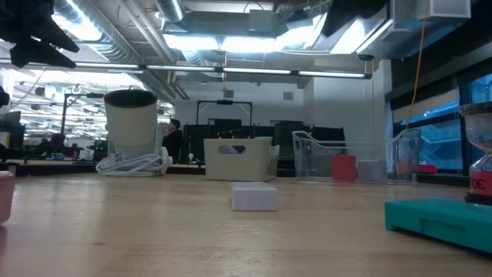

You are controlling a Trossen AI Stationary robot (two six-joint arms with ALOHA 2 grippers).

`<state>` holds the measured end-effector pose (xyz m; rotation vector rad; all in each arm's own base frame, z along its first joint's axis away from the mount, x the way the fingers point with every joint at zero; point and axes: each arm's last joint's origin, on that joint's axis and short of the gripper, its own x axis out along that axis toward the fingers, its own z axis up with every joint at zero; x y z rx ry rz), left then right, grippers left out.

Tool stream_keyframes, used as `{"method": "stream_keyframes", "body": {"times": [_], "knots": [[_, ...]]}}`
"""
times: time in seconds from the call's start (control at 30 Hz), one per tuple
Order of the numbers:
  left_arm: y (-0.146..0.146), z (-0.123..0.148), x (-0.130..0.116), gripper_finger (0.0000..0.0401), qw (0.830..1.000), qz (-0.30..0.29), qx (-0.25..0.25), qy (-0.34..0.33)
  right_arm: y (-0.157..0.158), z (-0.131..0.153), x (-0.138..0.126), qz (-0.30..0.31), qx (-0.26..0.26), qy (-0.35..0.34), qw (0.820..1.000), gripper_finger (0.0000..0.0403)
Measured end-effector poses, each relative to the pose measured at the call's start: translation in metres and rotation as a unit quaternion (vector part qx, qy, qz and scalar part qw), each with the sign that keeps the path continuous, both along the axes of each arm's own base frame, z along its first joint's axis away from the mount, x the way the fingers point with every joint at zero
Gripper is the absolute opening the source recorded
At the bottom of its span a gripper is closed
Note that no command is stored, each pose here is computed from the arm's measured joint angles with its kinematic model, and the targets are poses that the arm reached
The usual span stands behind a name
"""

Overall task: Pick & Place Office items
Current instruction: Put the white digital timer into the bottom transparent bin

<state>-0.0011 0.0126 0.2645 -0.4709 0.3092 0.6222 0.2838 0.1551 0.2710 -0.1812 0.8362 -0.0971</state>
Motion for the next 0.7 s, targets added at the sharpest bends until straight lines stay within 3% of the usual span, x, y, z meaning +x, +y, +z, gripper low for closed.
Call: {"method": "stream_keyframes", "body": {"times": [0.07,0.2,0.3,0.43,0.5,0.7], "knots": [[0.000,0.000,0.000,0.0237,1.000,0.000,0.000,0.000,-0.008,-0.004,0.011,-0.012,0.018,0.001,1.000,0.0263],[0.000,0.000,0.000,0.0237,1.000,0.000,0.000,0.000,-0.033,-0.015,0.028,-0.107,0.126,0.024,0.986,0.0263],[0.000,0.000,0.000,0.0237,1.000,-0.001,0.000,0.000,-0.046,-0.030,0.037,-0.197,0.198,0.041,0.959,0.0263],[0.000,0.000,0.000,0.0237,1.000,0.000,0.002,0.001,-0.055,-0.053,0.048,-0.327,0.273,0.048,0.904,0.0262],[0.000,0.000,0.000,0.0237,1.000,0.000,0.013,0.007,-0.056,-0.062,0.057,-0.346,0.314,0.049,0.883,0.0262],[0.000,0.000,0.000,0.0237,0.999,-0.006,0.030,0.017,-0.045,-0.083,0.084,-0.335,0.421,0.032,0.842,0.0262]]}}
